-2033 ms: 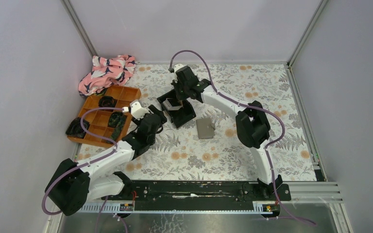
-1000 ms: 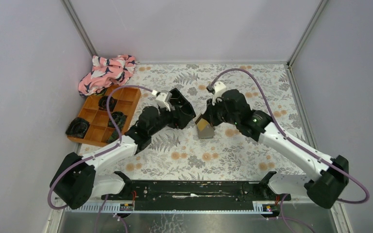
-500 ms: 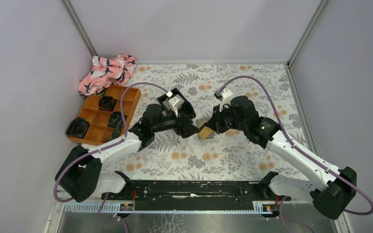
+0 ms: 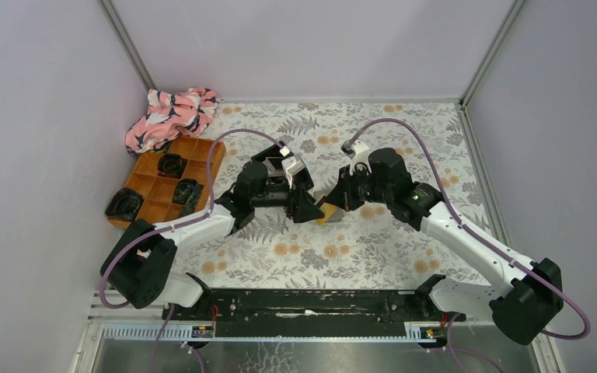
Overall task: Put the credit cards into the card holder
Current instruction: Pick up the credit card from the storage box.
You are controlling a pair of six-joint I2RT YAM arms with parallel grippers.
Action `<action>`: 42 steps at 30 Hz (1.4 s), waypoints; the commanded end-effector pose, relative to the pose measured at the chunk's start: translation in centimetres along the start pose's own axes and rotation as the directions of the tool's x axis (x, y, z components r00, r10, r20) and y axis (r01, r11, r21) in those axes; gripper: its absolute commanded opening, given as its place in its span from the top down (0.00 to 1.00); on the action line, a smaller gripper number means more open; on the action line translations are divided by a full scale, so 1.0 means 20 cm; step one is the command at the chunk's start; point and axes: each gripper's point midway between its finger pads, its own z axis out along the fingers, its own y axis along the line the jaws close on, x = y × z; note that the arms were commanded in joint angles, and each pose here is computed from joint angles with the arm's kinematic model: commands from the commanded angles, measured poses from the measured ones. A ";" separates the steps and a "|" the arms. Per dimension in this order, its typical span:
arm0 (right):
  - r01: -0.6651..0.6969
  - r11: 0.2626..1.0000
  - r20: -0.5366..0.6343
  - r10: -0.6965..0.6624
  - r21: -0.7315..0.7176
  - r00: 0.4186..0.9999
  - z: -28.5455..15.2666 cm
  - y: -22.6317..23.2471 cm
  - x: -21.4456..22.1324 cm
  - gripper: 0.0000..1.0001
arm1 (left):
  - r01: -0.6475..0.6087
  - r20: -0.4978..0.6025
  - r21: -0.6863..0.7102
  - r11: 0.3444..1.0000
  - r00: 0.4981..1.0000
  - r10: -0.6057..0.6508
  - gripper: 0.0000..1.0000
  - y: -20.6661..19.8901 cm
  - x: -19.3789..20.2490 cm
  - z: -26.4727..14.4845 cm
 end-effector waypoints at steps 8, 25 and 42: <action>-0.045 0.995 0.031 0.048 -0.092 0.998 0.05 -0.01 -0.06 1.00 | -0.045 -0.008 0.115 0.992 0.999 0.046 0.58 -0.05 -0.08 0.05; -0.077 0.996 0.126 0.072 0.036 0.989 0.03 -0.22 -0.18 0.51 | 0.058 -0.015 0.100 0.993 0.998 -0.057 1.00 0.04 -0.07 0.08; -0.219 0.975 0.339 0.193 0.038 0.921 0.03 -0.33 -0.04 0.44 | 0.443 0.468 0.020 0.896 0.788 -0.400 1.00 0.25 -0.15 0.00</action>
